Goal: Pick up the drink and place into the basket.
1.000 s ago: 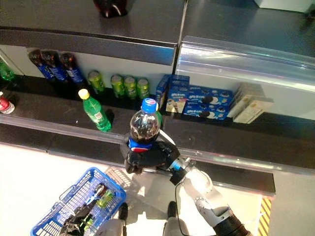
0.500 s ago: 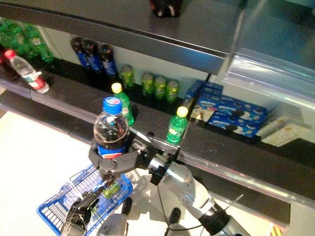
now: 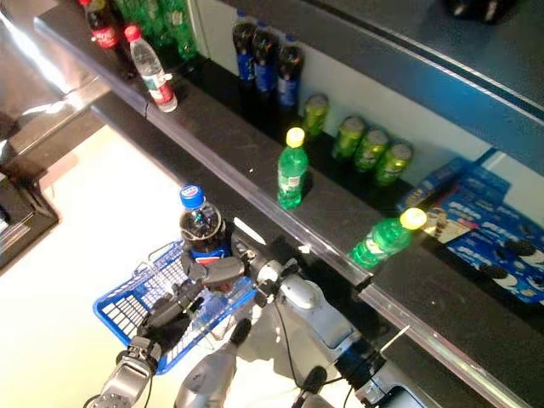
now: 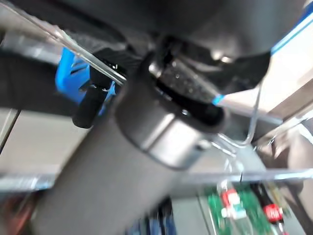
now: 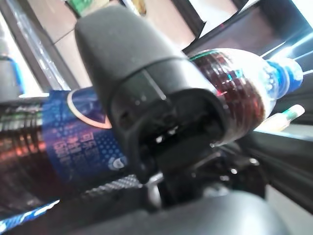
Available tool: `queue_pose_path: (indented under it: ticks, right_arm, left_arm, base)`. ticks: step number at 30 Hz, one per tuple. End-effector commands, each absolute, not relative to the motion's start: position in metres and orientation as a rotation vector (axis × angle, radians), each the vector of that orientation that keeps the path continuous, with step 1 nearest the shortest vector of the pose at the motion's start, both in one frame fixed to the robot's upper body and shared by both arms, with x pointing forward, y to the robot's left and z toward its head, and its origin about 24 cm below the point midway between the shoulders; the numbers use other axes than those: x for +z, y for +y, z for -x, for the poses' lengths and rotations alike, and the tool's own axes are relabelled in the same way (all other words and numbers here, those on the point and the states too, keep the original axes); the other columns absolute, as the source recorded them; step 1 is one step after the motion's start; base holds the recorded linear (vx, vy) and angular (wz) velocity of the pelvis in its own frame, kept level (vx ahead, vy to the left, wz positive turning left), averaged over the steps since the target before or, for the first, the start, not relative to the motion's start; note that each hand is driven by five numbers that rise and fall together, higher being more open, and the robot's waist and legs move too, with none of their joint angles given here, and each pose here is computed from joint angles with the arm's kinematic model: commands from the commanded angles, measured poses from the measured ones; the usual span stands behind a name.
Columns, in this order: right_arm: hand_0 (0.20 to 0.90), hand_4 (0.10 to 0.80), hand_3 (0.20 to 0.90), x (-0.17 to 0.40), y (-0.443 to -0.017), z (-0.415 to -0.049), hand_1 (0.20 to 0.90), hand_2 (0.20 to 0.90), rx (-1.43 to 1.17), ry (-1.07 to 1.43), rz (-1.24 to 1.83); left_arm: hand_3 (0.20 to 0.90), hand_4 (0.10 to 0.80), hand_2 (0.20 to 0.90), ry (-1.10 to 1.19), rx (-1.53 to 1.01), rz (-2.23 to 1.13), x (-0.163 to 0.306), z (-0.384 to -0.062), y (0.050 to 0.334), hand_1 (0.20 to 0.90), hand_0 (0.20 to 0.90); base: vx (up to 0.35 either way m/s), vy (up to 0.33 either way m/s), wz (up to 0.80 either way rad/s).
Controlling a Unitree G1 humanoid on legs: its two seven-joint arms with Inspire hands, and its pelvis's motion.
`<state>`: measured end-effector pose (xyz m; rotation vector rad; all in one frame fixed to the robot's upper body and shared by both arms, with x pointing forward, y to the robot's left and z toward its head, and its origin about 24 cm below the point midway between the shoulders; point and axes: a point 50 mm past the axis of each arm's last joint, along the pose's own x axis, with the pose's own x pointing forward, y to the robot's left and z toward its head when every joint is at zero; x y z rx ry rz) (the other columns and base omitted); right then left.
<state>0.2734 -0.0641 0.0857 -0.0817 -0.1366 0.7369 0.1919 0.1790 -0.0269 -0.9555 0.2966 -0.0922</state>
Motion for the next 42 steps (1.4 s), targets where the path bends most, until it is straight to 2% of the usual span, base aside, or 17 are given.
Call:
queue_pose_path:
  ticks: [1, 13, 24, 33, 42]
  right_arm:
    - [0.3, 0.1, 0.2, 0.172, -0.025, -0.259, 0.3, 0.3, 0.88, -0.618, -0.022]
    - [0.3, 0.1, 0.2, 0.166, -0.032, -0.276, 0.3, 0.3, 0.75, -0.598, -0.019]
    - [0.3, 0.1, 0.2, 0.129, -0.042, -0.292, 0.3, 0.3, 0.623, -0.442, -0.04]
    - [0.3, 0.1, 0.2, 0.106, -0.034, -0.294, 0.3, 0.3, 0.601, -0.287, -0.271]
    - [0.3, 0.1, 0.2, 0.102, -0.01, -0.289, 0.3, 0.3, 0.642, -0.151, -0.498]
  left_arm:
    - [0.2, 0.1, 0.3, -0.275, -0.706, 0.945, 0.097, -0.214, 0.146, 0.3, 0.3]
    - [0.2, 0.1, 0.3, -0.456, -1.068, 0.824, 0.145, -0.203, 0.14, 0.3, 0.3]
    - [0.2, 0.1, 0.3, -0.557, -1.227, 0.829, 0.164, -0.197, 0.148, 0.3, 0.3]
    - [0.2, 0.1, 0.3, -0.546, -1.462, 0.745, 0.174, -0.184, 0.134, 0.3, 0.3]
    - [0.2, 0.1, 0.3, -0.556, -1.505, 0.694, 0.185, -0.184, 0.128, 0.3, 0.3]
  base:
    - [0.008, -0.024, 0.1]
    - [0.033, -0.037, 0.11]
    - [0.041, -0.012, 0.11]
    - [0.012, -0.002, 0.0]
    - [0.026, 0.003, 0.05]
